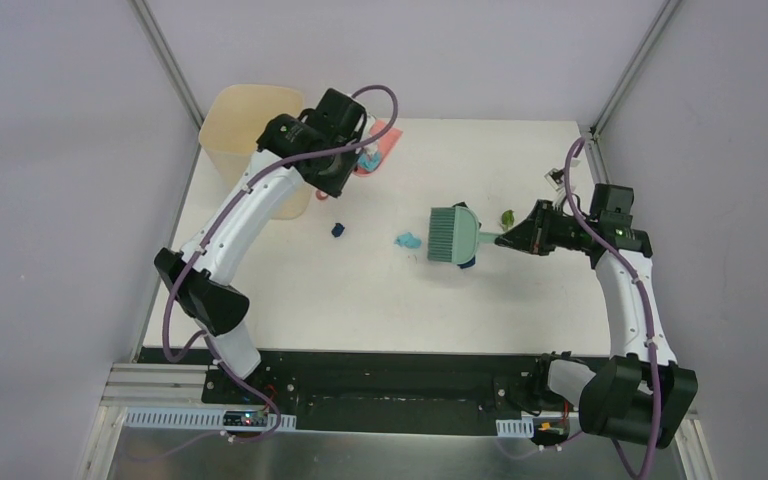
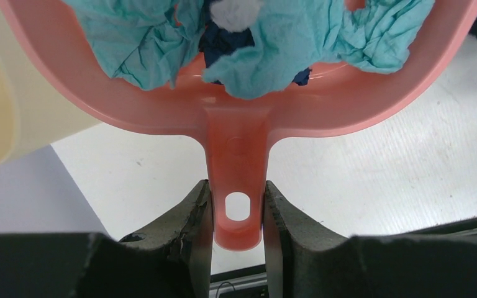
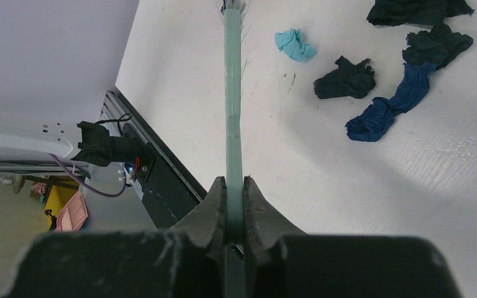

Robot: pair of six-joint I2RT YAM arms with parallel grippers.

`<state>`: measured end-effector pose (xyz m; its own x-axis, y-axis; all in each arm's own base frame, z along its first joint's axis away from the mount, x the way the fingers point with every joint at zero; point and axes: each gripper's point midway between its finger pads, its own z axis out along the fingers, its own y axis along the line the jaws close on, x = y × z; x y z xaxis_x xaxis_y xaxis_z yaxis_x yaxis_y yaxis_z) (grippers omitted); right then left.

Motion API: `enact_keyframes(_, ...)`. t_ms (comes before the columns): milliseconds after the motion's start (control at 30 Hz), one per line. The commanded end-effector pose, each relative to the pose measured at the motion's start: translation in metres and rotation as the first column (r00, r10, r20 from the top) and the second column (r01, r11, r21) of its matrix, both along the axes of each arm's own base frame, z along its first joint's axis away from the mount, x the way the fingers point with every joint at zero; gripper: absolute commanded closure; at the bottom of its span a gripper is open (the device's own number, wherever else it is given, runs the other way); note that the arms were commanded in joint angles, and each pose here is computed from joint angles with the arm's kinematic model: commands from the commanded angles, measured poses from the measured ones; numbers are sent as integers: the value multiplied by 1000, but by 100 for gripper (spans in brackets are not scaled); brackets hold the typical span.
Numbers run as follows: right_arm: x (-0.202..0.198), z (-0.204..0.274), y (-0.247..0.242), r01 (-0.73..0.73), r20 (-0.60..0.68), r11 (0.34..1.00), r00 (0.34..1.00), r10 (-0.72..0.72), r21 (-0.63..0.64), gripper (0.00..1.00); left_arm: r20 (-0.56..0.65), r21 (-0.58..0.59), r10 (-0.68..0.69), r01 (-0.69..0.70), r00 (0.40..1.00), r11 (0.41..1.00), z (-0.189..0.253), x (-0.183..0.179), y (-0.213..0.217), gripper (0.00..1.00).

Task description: Sweep away the paper scraps from the table

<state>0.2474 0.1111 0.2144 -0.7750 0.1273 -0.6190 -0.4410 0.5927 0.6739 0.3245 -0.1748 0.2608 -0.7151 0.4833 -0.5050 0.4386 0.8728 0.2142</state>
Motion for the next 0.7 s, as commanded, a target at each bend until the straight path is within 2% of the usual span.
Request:
enact_keyframes(0,2,16,4,-48,111,998,993,45,30,100,66,-10,95,-94,993,995,38,11,33,100)
enact_keyframes(100,1,16,5,-58,108,998,993,54,39,100,107,-69,150,-143,983,987,60,18,50,100)
enact_keyframes(233,0,18,7,-62,103,997,993,56,54,100,199,-55,258,-252,945,966,87,28,94,100)
enact_keyframes(367,-2,22,9,-73,111,995,992,65,68,100,226,-88,370,-359,901,929,96,33,133,100)
enact_keyframes(667,-10,29,10,-78,150,995,986,69,55,100,367,90,497,-562,786,822,106,26,202,100)
